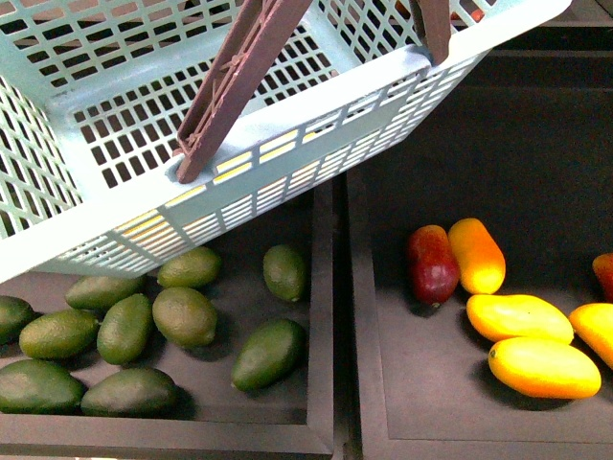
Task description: Pick lemon and mango into basket
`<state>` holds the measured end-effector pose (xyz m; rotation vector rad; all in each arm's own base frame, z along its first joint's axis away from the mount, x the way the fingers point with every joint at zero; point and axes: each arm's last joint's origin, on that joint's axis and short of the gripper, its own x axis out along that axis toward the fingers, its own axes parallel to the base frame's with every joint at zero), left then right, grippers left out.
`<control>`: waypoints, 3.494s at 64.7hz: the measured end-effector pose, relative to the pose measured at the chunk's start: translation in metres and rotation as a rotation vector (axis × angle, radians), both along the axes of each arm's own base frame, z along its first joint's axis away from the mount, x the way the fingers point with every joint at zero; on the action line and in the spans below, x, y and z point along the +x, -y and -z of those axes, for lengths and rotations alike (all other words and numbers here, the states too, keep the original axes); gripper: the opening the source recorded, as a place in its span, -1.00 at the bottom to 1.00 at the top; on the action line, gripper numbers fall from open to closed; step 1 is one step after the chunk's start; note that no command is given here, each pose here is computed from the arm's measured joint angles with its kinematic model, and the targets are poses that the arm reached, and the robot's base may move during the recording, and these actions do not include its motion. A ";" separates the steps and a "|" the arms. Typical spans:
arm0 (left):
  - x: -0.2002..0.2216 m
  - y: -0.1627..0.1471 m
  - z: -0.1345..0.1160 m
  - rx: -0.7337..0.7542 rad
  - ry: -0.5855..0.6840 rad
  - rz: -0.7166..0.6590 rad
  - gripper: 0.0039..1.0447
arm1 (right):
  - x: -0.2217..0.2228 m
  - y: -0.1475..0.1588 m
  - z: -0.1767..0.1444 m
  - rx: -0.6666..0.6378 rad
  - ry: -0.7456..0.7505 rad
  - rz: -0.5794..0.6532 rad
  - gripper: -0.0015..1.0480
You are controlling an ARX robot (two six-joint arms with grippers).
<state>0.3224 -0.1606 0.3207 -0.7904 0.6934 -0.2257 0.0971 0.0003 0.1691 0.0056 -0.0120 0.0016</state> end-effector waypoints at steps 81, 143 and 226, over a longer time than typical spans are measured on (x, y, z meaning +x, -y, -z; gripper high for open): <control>0.000 0.001 0.000 0.001 0.002 0.000 -0.73 | 0.000 0.000 0.000 -0.002 0.001 0.002 0.83; 0.096 -0.073 0.035 0.203 -0.133 -0.637 -0.73 | 0.000 0.000 0.000 -0.003 0.000 0.002 0.83; 0.090 -0.131 0.140 -0.172 -0.289 -1.148 0.79 | 0.000 0.000 0.000 -0.002 0.000 0.002 0.83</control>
